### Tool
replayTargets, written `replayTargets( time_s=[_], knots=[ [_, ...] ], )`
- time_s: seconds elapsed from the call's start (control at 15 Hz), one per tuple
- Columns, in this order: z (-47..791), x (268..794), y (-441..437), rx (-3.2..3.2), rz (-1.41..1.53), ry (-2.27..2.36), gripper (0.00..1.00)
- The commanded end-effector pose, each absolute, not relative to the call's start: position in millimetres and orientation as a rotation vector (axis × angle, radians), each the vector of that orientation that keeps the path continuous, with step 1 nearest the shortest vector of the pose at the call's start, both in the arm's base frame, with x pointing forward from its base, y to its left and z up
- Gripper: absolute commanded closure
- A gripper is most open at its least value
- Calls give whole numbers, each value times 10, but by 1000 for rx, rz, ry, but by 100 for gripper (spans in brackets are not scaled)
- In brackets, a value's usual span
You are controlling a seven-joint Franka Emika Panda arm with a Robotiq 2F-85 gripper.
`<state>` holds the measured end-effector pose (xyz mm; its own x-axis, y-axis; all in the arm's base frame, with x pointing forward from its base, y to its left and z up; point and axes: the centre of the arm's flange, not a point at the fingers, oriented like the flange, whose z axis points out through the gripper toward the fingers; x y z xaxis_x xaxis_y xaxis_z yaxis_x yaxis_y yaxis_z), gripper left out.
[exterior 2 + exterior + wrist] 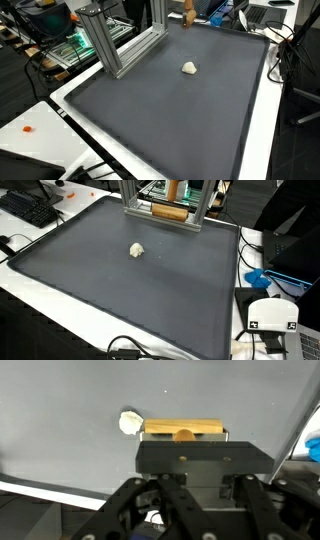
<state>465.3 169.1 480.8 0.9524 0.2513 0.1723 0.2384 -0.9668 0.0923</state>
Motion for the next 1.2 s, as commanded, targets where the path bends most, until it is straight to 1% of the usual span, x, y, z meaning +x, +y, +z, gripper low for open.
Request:
replayTargets(
  time_s=[0.0, 0.33, 0.4, 0.73, 1.13],
  knots=[
    [4781, 4692, 1690, 3038, 277, 380, 53],
    [4787, 4721, 1692, 3039, 279, 382, 53],
    [4734, 4790, 1627, 3025, 296, 331, 78],
    [4592, 5071, 1408, 3024, 331, 197, 78],
    [4304, 5359, 1135, 3030, 231, 67, 78]
  ],
)
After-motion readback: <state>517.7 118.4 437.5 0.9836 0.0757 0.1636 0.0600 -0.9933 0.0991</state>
